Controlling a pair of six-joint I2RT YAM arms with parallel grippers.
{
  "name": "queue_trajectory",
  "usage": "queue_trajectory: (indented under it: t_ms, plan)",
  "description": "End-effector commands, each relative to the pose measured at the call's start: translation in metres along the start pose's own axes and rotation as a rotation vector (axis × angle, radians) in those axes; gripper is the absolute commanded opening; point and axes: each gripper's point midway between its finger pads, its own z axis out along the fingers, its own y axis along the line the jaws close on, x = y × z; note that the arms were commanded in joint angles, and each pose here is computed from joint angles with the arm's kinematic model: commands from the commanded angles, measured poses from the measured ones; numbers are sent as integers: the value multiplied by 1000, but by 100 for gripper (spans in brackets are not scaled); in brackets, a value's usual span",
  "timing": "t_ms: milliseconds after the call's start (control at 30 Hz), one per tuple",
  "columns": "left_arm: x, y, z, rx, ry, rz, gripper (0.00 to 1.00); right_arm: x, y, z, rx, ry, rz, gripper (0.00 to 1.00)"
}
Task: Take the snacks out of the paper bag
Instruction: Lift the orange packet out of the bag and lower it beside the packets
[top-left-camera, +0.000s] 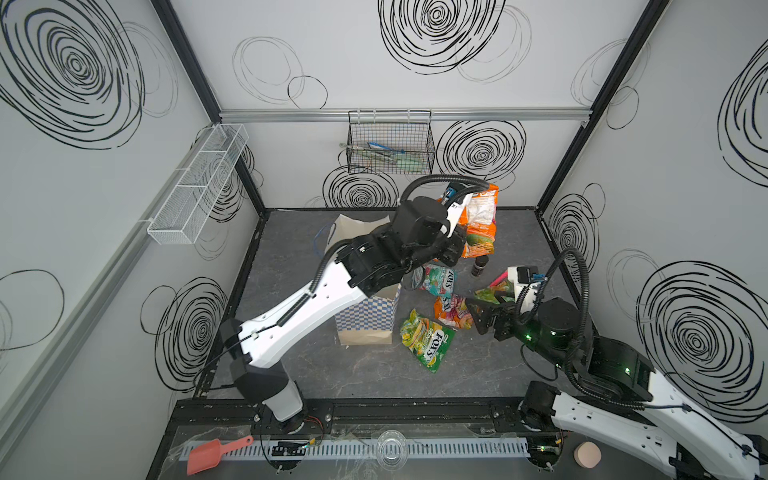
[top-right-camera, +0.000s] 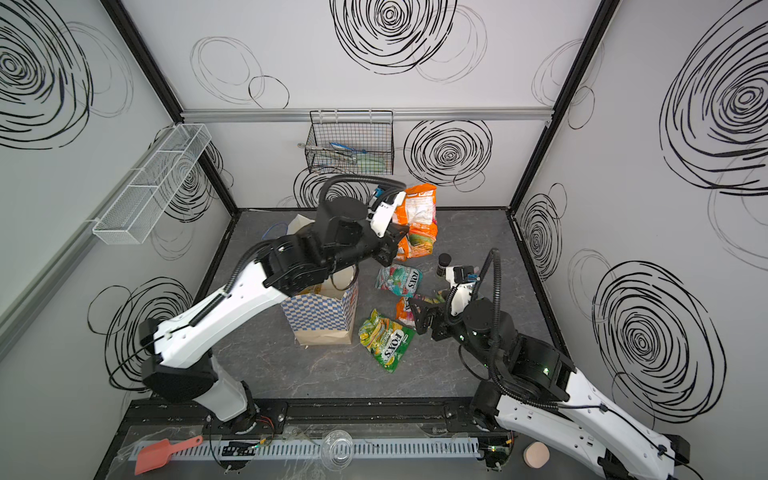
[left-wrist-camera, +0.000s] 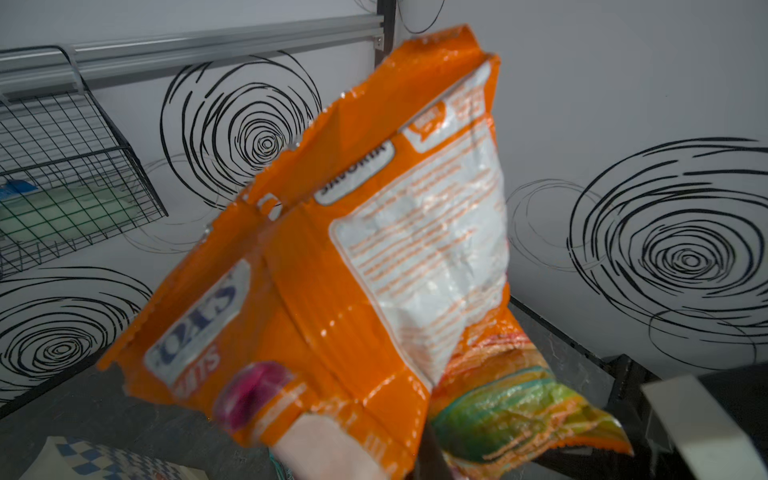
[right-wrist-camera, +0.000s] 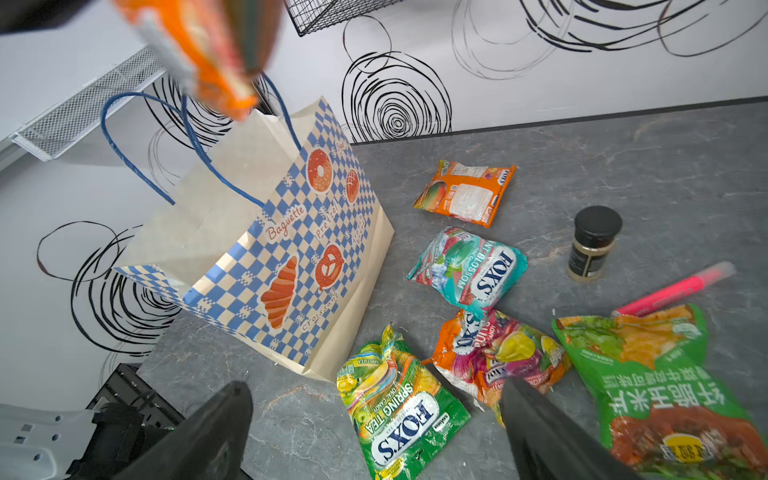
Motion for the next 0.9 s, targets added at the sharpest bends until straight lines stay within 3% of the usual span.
queue_trajectory:
  t_ms: [0,133,333,467,633,867]
  plan:
    - [-11,15,42,-52,-6,-80,0,16,-18,-6,61,49,71,97]
    - [6,33,112,-90,26,-185,0,13,-18,-15,42,41,101,97]
    - [40,62,176,-140,20,-292,0,15,-21,-20,42,48,109,97]
    - [66,62,207,-141,37,-322,0,11,-19,-22,35,39,103,97]
    - [121,65,241,-144,148,-342,0,8,-19,-24,33,30,98,97]
    - [170,78,260,-205,237,-323,2,8,-20,-26,26,26,110,97]
